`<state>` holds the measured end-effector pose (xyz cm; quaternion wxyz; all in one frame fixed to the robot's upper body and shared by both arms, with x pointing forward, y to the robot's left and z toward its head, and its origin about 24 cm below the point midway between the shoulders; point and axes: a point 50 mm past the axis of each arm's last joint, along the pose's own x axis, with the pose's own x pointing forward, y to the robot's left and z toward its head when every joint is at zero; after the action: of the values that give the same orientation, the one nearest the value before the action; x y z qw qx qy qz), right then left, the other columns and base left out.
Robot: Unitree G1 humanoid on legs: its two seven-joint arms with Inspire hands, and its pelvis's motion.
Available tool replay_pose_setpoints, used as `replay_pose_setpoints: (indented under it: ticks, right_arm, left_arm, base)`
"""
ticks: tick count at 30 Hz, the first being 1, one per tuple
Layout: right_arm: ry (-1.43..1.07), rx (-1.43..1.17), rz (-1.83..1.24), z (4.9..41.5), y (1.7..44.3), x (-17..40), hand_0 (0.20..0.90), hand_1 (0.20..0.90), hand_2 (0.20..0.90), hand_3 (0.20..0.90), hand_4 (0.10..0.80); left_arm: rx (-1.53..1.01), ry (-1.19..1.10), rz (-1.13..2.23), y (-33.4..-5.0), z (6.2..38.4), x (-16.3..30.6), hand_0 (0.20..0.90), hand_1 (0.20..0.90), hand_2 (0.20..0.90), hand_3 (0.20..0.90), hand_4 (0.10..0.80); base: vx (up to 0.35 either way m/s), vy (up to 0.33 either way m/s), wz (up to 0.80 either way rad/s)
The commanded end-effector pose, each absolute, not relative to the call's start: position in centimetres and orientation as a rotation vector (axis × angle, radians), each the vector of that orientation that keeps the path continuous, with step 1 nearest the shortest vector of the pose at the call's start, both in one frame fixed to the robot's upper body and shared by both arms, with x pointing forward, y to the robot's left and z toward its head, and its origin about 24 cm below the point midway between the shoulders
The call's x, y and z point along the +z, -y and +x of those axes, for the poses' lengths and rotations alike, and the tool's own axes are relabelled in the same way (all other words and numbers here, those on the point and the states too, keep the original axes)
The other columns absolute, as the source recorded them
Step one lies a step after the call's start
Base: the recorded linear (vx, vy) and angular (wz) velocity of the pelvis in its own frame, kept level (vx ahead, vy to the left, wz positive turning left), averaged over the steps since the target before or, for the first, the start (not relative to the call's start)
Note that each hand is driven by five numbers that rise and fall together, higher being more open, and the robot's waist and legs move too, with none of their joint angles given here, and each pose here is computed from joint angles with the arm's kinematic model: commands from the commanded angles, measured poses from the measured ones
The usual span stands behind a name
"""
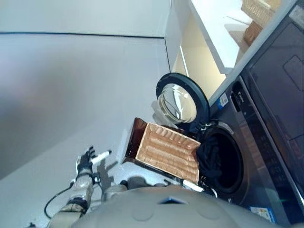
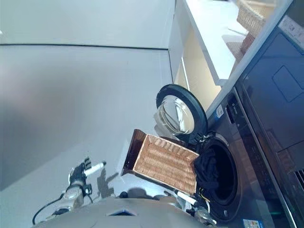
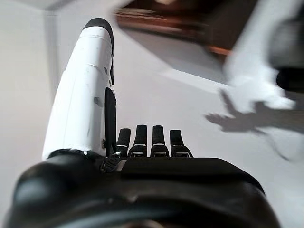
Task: Pick up the clothes and place them into the washing machine
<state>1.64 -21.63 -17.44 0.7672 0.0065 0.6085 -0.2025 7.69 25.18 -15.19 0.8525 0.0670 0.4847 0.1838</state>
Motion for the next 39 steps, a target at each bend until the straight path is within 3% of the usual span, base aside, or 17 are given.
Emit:
replay_pose_setpoints:
  ticks: [1, 7, 22, 27, 33, 39]
  right_arm:
    - [-1.261, -0.456, -0.034, 3.1, 23.6, -16.9, 0.900, 0.900, 0.900, 0.900, 0.800]
    - [-1.269, -0.454, -0.031, 2.9, 24.0, -16.8, 0.900, 0.900, 0.900, 0.900, 0.800]
    - [-1.258, -0.482, -0.017, 3.3, 24.1, -16.8, 0.900, 0.900, 0.900, 0.900, 0.800]
    - [-1.198, -0.560, 0.037, 4.3, 24.8, -16.5, 0.900, 0.900, 0.900, 0.900, 0.800]
    - [-1.051, -0.525, 0.054, 8.4, 24.9, -15.7, 0.900, 0.900, 0.900, 0.900, 0.800]
    - [-1.046, -0.523, 0.078, 7.9, 24.3, -15.8, 0.900, 0.900, 0.900, 0.900, 0.800]
  left_arm:
    - [0.305, -0.931, 0.235, -25.8, 11.0, -14.3, 0.900, 0.900, 0.900, 0.900, 0.800]
    - [0.266, -1.009, 0.268, -26.1, 9.2, -14.8, 0.900, 0.900, 0.900, 0.900, 0.800]
    - [0.283, -1.003, 0.236, -25.8, 9.3, -14.9, 0.900, 0.900, 0.900, 0.900, 0.800]
    - [0.249, -0.974, 0.254, -25.3, 10.2, -14.7, 0.900, 0.900, 0.900, 0.900, 0.800]
    - [0.309, -0.846, 0.264, -26.7, 12.5, -13.2, 0.900, 0.900, 0.900, 0.900, 0.800]
    - [0.363, -0.854, 0.262, -27.5, 12.2, -13.1, 0.900, 0.900, 0.900, 0.900, 0.800]
  base:
    - [0.032, -0.002, 0.07]
    - [0.000, 0.000, 0.00]
    - [-0.002, 0.014, 0.00]
    - [-0.022, 0.139, -0.09]
    - [-0.112, 0.222, -0.80]
    - [-0.044, 0.046, -0.16]
